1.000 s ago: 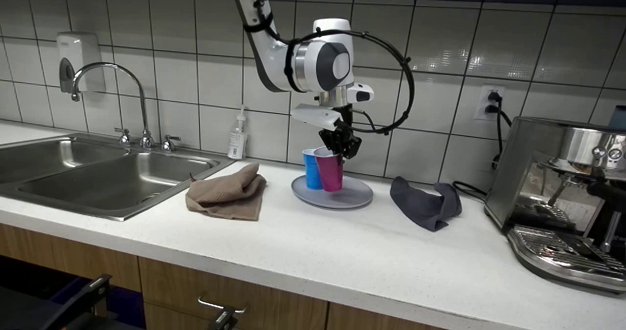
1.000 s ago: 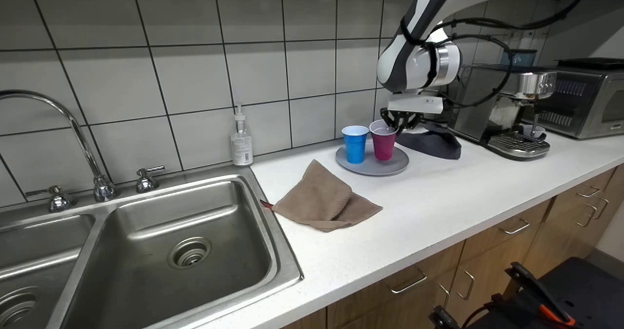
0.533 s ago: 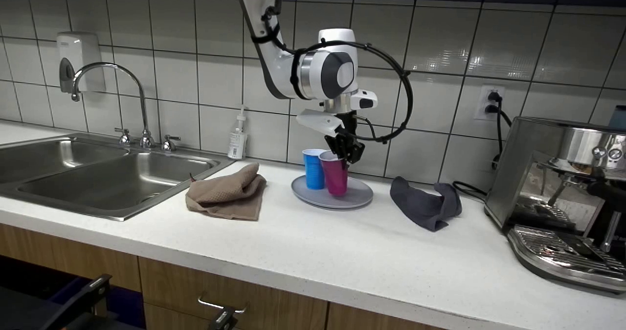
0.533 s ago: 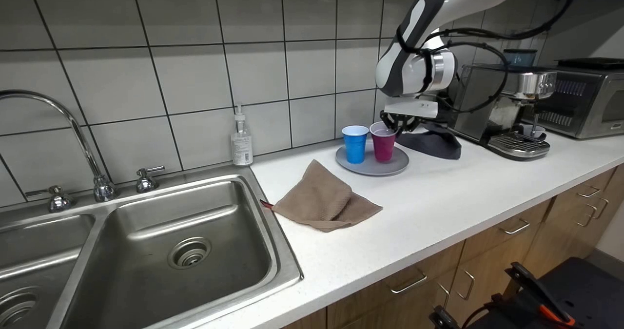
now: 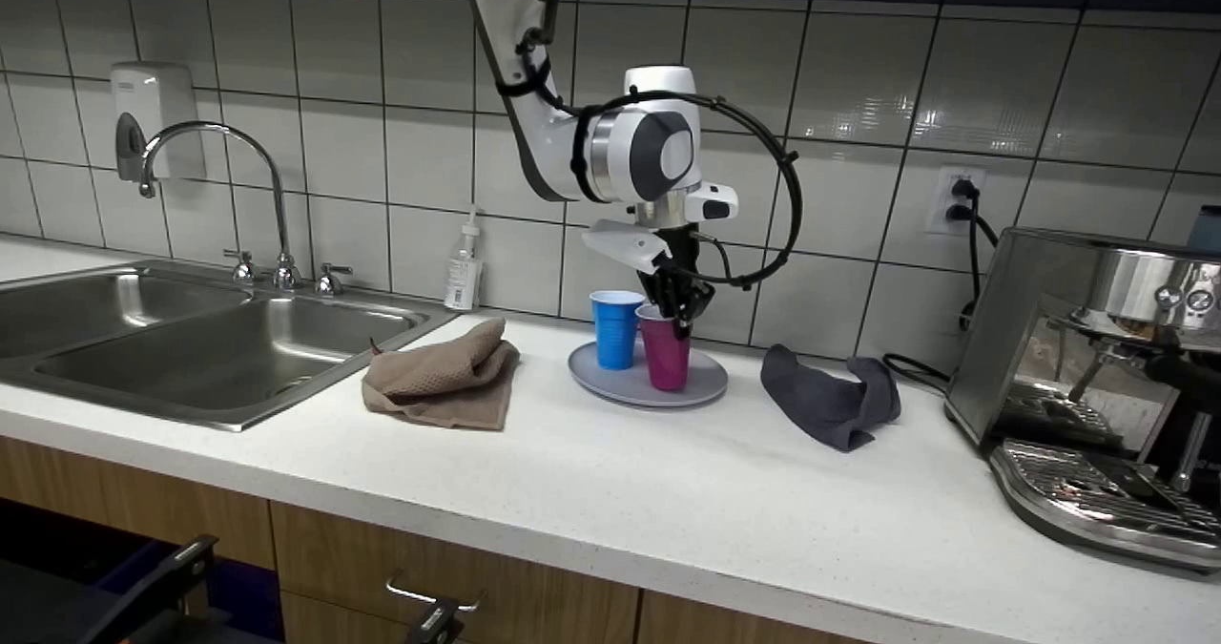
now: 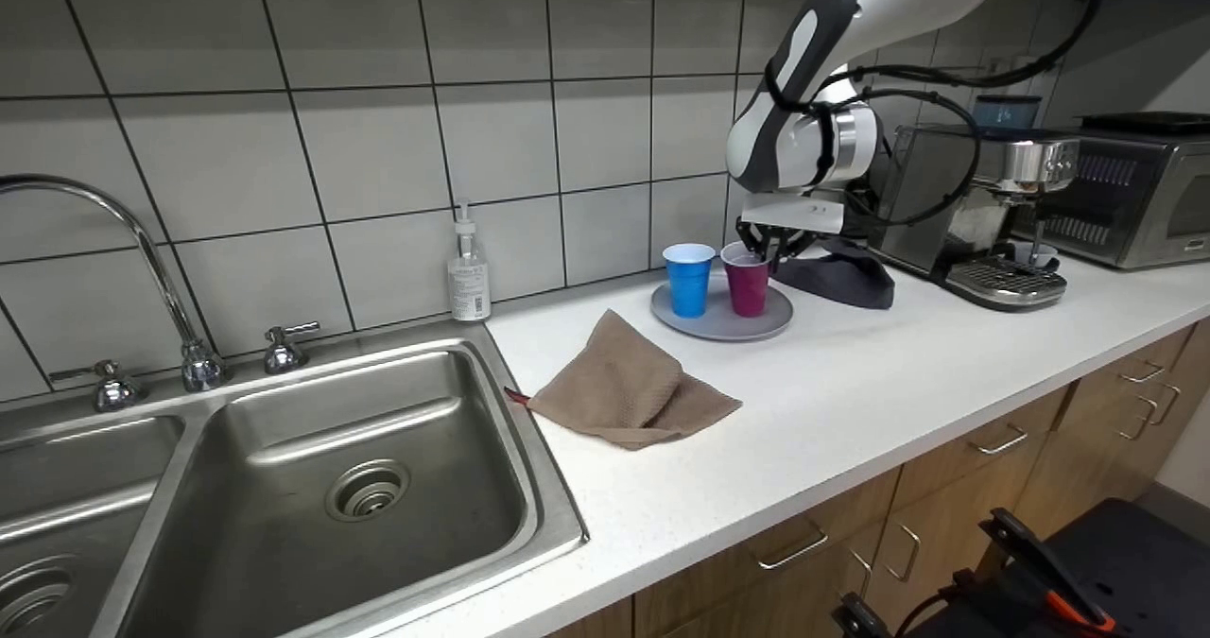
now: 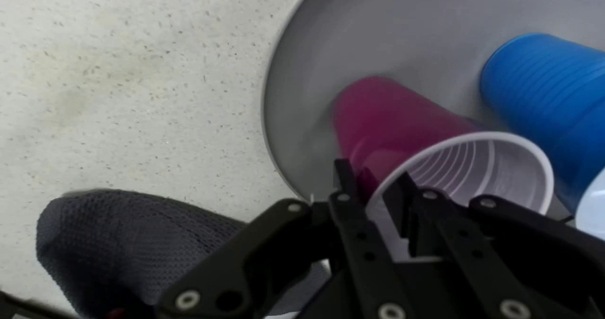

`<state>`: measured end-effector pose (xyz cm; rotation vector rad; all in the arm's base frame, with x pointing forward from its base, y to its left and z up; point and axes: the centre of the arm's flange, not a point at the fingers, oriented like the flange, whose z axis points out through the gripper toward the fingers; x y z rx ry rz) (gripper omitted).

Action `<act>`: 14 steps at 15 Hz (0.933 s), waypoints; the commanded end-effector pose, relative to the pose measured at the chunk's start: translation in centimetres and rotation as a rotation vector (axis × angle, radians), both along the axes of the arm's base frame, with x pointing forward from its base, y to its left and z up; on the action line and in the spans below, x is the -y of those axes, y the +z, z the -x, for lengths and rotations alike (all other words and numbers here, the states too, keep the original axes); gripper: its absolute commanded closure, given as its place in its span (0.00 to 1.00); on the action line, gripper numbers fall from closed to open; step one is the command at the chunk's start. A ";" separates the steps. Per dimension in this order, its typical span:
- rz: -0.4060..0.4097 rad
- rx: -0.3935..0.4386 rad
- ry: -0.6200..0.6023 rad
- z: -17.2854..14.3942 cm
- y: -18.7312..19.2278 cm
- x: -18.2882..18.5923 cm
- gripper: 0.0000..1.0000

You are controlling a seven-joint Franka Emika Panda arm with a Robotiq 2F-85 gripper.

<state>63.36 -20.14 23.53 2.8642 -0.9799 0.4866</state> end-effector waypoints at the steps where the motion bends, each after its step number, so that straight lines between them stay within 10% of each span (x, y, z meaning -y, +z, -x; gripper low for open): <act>1: -0.007 -0.009 -0.035 -1.0 0.2 0.1 0.45; 7: -0.008 -0.001 -0.038 -0.8 0.6 0.0 0.02; 14: -0.009 0.041 -0.028 0.4 2.8 -0.1 0.00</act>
